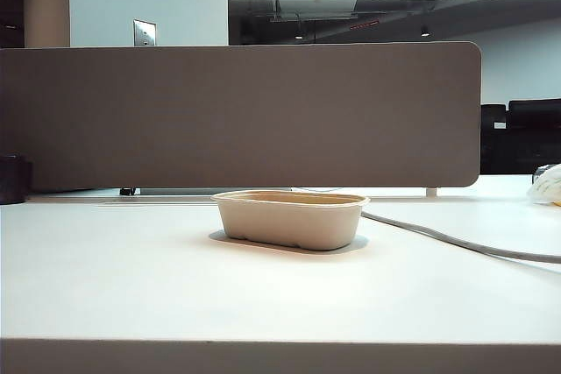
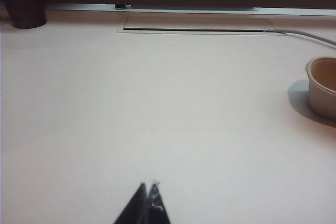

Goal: Pick up the cleaning sponge from the table and place it into the paper lunch box.

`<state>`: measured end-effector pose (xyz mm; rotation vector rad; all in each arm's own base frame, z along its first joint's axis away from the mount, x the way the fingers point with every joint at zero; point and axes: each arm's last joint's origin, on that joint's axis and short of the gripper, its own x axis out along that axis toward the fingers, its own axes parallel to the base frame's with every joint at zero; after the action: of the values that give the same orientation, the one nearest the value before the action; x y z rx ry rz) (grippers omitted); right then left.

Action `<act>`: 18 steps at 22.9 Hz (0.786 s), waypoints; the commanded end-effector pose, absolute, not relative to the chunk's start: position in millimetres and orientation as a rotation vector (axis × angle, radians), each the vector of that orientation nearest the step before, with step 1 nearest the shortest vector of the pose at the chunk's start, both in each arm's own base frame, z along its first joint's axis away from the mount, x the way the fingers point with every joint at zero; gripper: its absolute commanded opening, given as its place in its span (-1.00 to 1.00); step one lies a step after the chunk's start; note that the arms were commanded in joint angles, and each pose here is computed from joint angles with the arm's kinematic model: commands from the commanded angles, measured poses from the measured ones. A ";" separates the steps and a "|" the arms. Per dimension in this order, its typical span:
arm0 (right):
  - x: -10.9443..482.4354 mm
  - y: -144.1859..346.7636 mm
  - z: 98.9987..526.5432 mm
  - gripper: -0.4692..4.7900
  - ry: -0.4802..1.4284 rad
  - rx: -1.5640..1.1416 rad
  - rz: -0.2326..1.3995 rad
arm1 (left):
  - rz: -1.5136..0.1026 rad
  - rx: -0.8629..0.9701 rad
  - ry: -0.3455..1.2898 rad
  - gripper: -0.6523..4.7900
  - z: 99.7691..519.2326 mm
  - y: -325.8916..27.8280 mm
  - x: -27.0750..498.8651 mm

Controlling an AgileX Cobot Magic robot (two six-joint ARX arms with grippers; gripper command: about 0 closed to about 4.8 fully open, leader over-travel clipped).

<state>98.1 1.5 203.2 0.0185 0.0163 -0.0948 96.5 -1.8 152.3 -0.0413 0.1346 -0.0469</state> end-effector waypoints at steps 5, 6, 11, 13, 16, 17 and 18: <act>96.7 0.1 169.5 -0.85 -0.009 0.025 -0.065 | -0.048 -0.040 0.130 -0.78 153.0 -1.8 96.6; 97.3 0.4 166.6 -0.85 -0.007 0.025 -0.056 | -0.048 -0.040 0.130 -0.78 152.9 -1.8 96.6; 97.6 1.0 163.2 -0.85 0.016 0.023 -0.038 | -0.048 -0.040 0.130 -0.78 152.9 -1.8 96.6; 97.6 1.0 163.3 -0.85 0.016 0.023 -0.039 | -0.050 -0.040 0.130 -0.78 152.9 -1.8 96.6; 97.6 1.0 163.3 -0.85 0.015 0.026 -0.037 | -0.050 -0.040 0.130 -0.78 153.0 -1.8 96.6; 97.6 1.2 163.3 -0.85 0.015 0.033 -0.036 | -0.049 -0.040 0.130 -0.78 153.0 -1.8 96.6; 97.6 1.2 163.3 -0.85 0.015 0.042 -0.035 | -0.049 -0.040 0.130 -0.78 152.9 -1.8 96.6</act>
<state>97.5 0.9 161.4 0.0247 0.0335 -0.0436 96.5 -1.8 152.2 -0.0409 0.1358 -0.0465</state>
